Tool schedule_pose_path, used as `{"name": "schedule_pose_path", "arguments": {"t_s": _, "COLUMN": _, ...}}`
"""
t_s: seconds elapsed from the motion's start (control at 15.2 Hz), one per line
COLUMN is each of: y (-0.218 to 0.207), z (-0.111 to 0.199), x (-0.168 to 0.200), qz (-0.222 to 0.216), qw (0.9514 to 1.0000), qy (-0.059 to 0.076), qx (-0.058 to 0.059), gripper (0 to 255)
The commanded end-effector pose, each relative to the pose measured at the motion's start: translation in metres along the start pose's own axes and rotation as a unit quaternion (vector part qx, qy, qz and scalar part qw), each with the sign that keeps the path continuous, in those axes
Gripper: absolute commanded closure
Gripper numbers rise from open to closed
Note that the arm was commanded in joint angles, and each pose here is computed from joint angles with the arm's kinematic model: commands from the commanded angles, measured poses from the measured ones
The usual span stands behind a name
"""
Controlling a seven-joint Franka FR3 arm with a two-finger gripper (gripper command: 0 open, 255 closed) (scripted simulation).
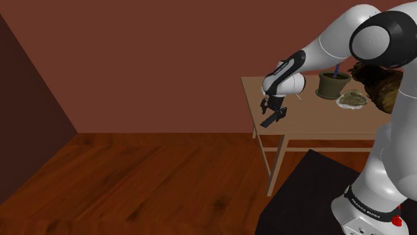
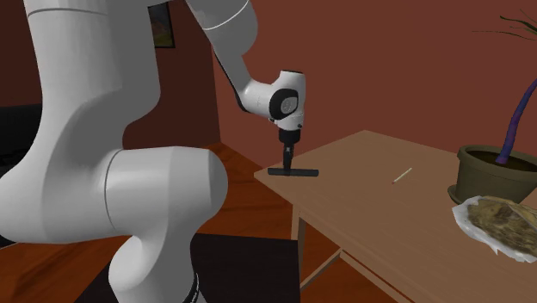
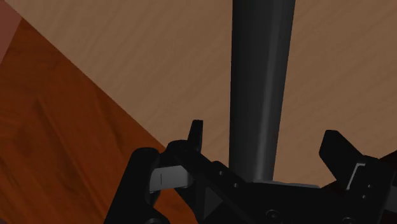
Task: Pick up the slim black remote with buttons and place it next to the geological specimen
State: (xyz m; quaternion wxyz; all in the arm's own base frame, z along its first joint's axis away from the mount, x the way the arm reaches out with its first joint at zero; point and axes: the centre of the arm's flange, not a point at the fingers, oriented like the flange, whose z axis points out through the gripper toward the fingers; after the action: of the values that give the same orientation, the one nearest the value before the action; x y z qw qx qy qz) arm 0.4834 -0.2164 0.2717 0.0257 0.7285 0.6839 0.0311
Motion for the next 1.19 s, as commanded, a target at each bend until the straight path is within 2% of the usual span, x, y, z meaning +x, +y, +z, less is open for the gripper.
{"name": "schedule_pose_path", "arguments": {"t_s": 0.0, "y": 0.0004, "z": 0.0106, "x": -0.0003, "qz": 0.000, "qw": 1.0000, "qy": 0.000, "qx": 0.000, "gripper": 0}}
{"name": "schedule_pose_path", "arguments": {"t_s": 0.07, "y": 0.0004, "z": 0.0189, "x": -0.0003, "qz": 0.000, "qw": 1.0000, "qy": 0.000, "qx": 0.000, "gripper": 0}}
{"name": "schedule_pose_path", "arguments": {"t_s": 0.59, "y": 0.0004, "z": 0.0189, "x": -0.0003, "qz": 0.000, "qw": 1.0000, "qy": 0.000, "qx": 0.000, "gripper": 0}}
{"name": "schedule_pose_path", "arguments": {"t_s": 0.66, "y": 0.0004, "z": 0.0189, "x": -0.0003, "qz": 0.000, "qw": 1.0000, "qy": 0.000, "qx": 0.000, "gripper": 255}}
{"name": "schedule_pose_path", "arguments": {"t_s": 1.12, "y": 0.0006, "z": 0.0185, "x": -0.0008, "qz": 0.000, "qw": 1.0000, "qy": 0.000, "qx": 0.000, "gripper": 255}}
